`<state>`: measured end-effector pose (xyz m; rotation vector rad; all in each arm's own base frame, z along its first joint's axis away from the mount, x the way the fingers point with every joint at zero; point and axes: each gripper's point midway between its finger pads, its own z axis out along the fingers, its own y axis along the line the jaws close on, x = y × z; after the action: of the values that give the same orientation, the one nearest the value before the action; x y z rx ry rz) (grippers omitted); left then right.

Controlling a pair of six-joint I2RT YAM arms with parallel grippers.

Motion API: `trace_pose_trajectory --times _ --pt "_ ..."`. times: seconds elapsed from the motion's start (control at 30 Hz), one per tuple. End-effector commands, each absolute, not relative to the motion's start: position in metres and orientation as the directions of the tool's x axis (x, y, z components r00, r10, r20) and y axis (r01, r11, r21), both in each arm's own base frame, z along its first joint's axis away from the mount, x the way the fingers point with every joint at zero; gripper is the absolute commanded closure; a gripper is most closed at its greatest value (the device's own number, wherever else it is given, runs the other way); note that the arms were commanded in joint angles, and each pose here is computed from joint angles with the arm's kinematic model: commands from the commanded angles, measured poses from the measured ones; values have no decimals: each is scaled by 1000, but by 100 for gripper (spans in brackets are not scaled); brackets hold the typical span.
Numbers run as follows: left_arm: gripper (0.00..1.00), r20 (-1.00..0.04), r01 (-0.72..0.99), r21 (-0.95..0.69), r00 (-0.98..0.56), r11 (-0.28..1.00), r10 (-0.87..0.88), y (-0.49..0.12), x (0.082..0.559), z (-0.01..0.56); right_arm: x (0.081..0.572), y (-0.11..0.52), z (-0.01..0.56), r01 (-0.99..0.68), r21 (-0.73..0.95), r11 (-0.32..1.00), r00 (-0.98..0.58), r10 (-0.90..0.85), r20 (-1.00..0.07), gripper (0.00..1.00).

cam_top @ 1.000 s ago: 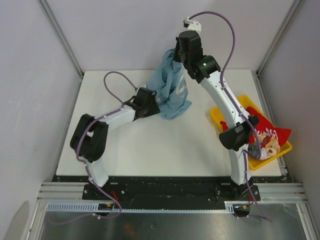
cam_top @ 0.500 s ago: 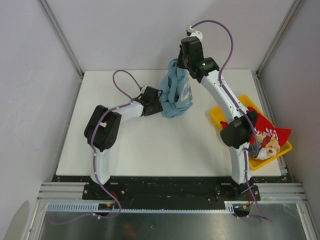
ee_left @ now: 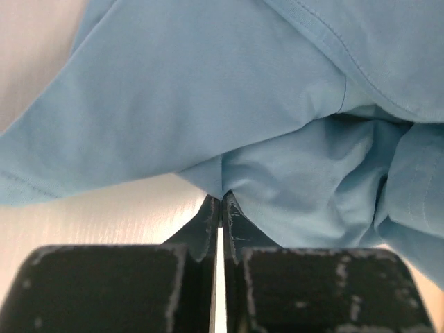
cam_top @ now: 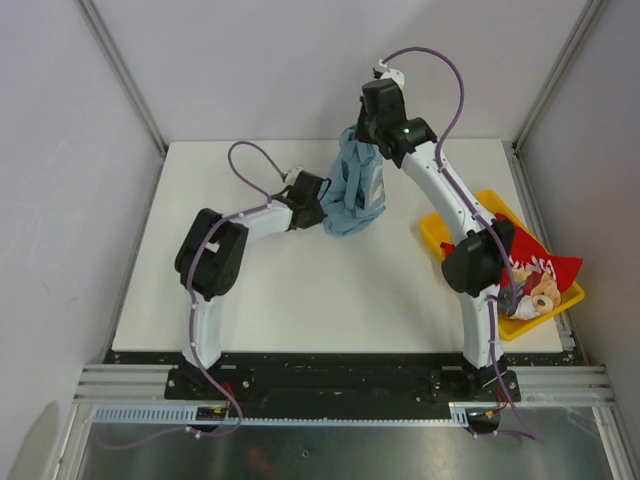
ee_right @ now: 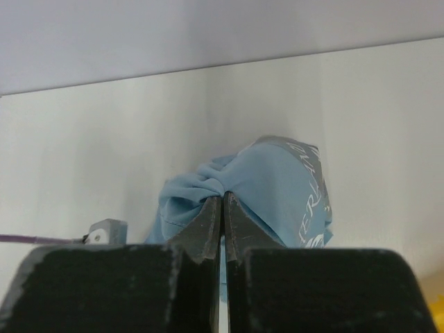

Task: Fold and stack the t-shirts
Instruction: Flatten out the tshirt

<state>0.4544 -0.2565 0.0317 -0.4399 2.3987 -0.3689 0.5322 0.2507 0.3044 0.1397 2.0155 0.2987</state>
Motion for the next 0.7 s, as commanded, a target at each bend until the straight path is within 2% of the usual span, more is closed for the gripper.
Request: trace_pose_trajectory --times 0.0,0.2,0.37,0.53,0.67 --pt "100 -640 -223 -423 -612 878 -464 -244 456 96 538 224 339 -1 307 952 -371 285 -884 100" --pt "100 -741 -207 -449 -458 869 -492 -186 400 184 536 187 345 89 360 929 -371 366 -853 100" --pt "100 -815 -155 -481 -283 863 -506 -139 357 267 506 165 353 151 394 907 -379 421 -824 100" --pt "100 -837 -110 -523 -122 845 -534 -104 323 336 467 161 372 115 487 866 -355 493 -794 100" --pt "100 -836 -142 -536 -47 832 -546 -81 324 360 460 164 388 60 553 831 -301 544 -784 100"
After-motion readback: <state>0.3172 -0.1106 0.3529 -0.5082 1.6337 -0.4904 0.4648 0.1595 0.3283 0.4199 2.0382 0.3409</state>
